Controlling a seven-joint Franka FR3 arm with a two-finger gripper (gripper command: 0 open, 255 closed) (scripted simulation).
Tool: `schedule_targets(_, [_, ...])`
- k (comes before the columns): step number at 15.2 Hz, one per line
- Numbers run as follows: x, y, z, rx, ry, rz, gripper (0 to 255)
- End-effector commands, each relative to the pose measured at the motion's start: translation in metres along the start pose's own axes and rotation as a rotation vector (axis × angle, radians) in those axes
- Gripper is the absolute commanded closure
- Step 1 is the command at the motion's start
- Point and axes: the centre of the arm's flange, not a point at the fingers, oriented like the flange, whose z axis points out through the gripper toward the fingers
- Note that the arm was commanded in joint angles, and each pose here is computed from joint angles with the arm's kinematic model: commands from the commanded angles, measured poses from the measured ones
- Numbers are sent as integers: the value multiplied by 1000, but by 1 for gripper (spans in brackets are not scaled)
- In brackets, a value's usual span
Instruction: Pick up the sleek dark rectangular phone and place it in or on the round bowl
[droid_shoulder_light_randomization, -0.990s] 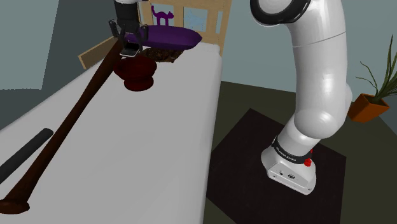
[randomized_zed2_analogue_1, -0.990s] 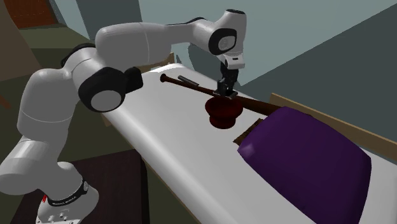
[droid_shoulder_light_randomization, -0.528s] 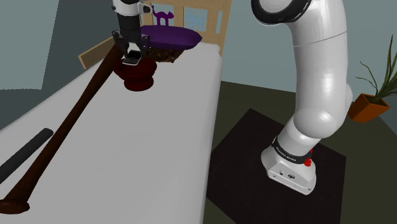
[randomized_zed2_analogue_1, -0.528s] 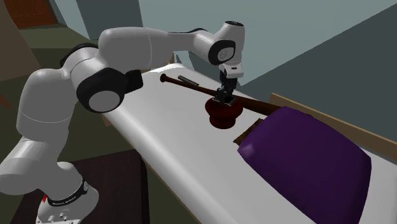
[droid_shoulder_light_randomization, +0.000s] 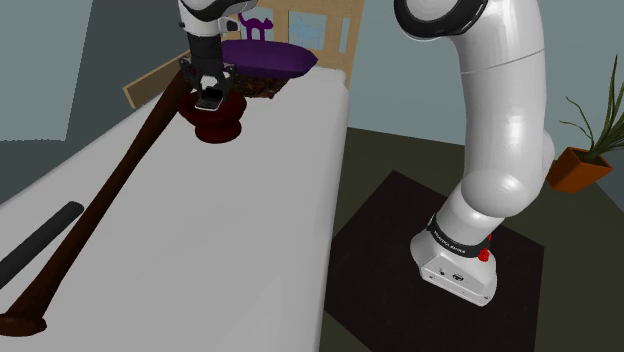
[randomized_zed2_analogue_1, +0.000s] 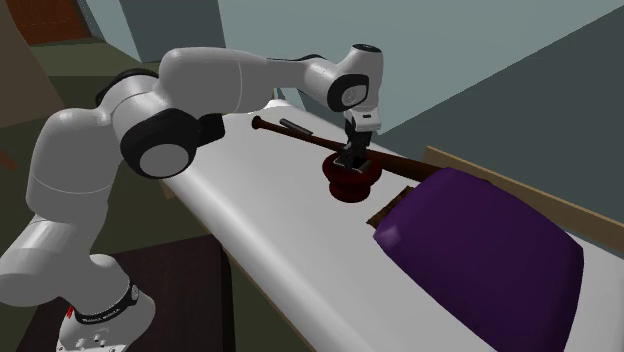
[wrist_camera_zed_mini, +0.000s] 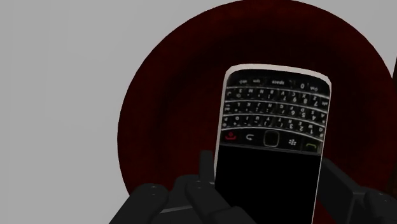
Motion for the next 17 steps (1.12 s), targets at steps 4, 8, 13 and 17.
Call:
schedule_targets(4, [0,0,0,0,0,0,0])
schedule_targets(8, [0,0,0,0,0,0,0])
schedule_targets(13, [0,0,-50,0,0,0,0])
schedule_targets(17, [0,0,-50,0,0,0,0])
